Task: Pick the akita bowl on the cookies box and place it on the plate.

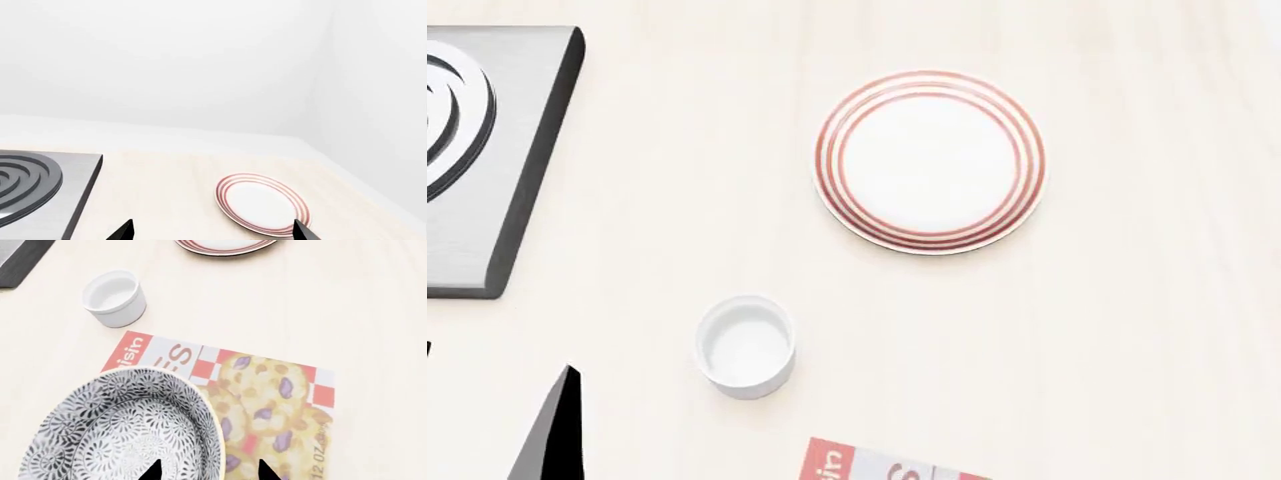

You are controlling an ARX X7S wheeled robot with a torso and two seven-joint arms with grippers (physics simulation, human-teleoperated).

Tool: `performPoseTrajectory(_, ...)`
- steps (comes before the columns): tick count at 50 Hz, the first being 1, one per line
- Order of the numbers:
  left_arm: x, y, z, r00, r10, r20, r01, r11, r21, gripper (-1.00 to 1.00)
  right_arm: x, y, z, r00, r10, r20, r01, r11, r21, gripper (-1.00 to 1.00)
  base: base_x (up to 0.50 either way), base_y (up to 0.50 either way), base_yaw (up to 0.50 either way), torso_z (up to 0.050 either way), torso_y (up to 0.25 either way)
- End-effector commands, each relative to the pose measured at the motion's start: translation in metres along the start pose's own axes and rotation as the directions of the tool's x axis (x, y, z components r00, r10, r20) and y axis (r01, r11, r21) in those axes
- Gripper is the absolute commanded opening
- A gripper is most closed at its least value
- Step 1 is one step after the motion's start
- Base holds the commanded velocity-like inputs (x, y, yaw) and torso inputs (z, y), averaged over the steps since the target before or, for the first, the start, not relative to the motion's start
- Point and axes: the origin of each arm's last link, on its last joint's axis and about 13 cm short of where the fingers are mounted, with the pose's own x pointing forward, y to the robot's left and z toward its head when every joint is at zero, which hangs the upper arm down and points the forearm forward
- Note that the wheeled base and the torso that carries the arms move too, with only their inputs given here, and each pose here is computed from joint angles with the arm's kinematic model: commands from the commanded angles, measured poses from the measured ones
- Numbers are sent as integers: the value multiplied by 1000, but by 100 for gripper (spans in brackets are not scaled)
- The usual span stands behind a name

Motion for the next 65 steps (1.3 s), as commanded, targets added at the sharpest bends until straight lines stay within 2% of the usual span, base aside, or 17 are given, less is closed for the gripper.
performPoseTrajectory(1,0,0,0,1000,-1,0,1,1000,-2,100,2,0,-2,1000,-4,3,4,1000,3,-100,0,0,0,0,0)
performPoseTrajectory(20,0,0,0,1000,-3,1,3,1000,-3,100,1,0,-2,1000,0,15,0,1000,5,-100,0,0,0,0,0)
performPoseTrajectory(30,0,0,0,1000,-4,1,4,1000,-3,100,-2,5,9,999,16,49,-17,1000,6,-100,0,0,0,0,0)
performPoseTrajectory(32,0,0,0,1000,-6,4,6,999,-32,100,-3,6,13,998,33,62,-34,999,20,-100,0,0,0,0,0)
performPoseTrajectory(39,0,-1,0,1000,-6,0,6,1000,-13,100,-9,8,27,994,46,103,-51,997,52,-100,0,0,0,0,0)
performPoseTrajectory(41,0,-1,0,1000,-6,0,6,1000,-13,100,-9,8,29,996,35,78,-41,996,80,-100,0,0,0,0,0)
performPoseTrajectory(46,0,-1,-1,1000,-5,-2,5,1000,-10,100,-8,6,37,995,15,100,-23,997,78,-100,0,0,0,0,0)
performPoseTrajectory(60,0,0,1,1000,-3,0,3,1000,-12,100,5,-3,51,992,-22,128,6,992,123,-100,0,0,0,0,0)
performPoseTrajectory(65,0,1,1,1000,-1,0,1,1000,-12,100,16,-7,57,989,-29,144,4,986,169,-100,0,0,0,0,0)
